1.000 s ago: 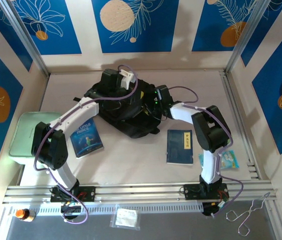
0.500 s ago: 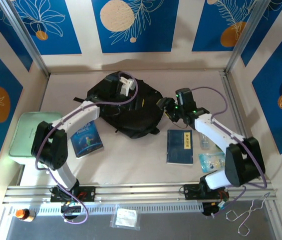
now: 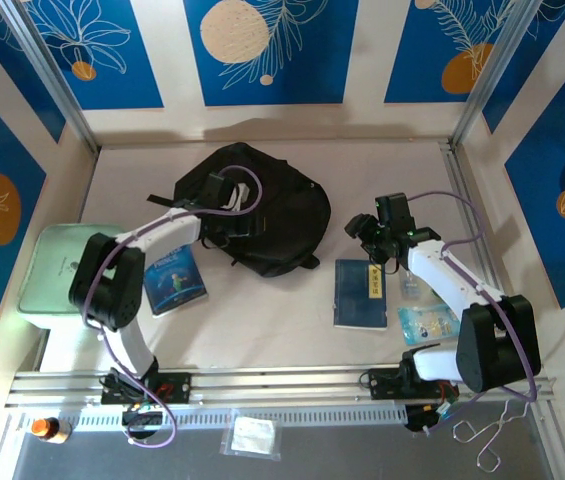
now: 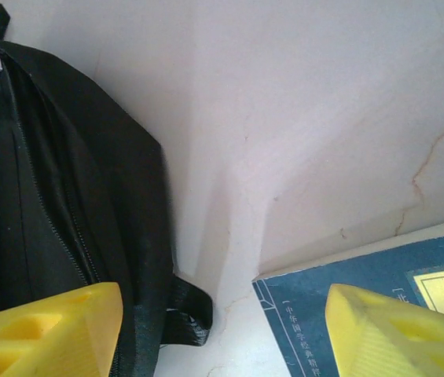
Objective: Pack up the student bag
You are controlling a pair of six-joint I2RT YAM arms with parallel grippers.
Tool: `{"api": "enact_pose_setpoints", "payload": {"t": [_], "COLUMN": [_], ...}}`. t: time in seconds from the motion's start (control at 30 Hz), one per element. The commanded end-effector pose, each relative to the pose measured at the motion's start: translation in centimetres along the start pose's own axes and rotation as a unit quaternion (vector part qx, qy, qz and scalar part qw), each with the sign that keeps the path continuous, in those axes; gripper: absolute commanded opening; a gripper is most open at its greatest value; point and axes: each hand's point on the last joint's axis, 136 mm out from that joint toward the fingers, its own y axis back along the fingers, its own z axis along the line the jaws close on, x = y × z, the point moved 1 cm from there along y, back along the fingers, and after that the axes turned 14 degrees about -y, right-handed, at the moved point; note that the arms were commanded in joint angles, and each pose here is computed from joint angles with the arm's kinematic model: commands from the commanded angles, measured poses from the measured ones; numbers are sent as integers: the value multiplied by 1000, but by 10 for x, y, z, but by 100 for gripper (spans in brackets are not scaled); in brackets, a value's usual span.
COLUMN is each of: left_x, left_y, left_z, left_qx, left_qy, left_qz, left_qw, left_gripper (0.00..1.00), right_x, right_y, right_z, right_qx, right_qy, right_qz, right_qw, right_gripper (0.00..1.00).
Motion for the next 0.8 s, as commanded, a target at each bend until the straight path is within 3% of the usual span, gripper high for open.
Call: {"api": "enact_pose_setpoints", "payload": {"t": [0.0,0.13,0.37,0.47,0.57,0.77], "left_x": [11,6,-38,-56,-70,-66], "left_y": [-7,-14,-3,14,35,58], "left_z": [39,72,90,70,26,-30], "left_qx": [-74,-104,-110,-69,16,82], "left_qy": [39,64,55,46,11,-13], "left_qz": [47,62,23,-5,-35,-54], "left_qw": [995,991,992,997,999,995], "left_gripper": [63,63,69,77,85,94], "right_x": [4,8,26,35,38,31], "right_y": [-3,-6,-14,-21,-30,-48], "right_z": [-13,-25,-41,-47,-50,-52], "right_qx": [24,46,68,77,82,85], "right_qy": [-10,-15,-20,-24,-32,-48], "right_qz": [7,14,50,69,78,70], "right_qw": [1000,999,996,994,993,993], "right_gripper": [69,69,69,69,69,68]}}
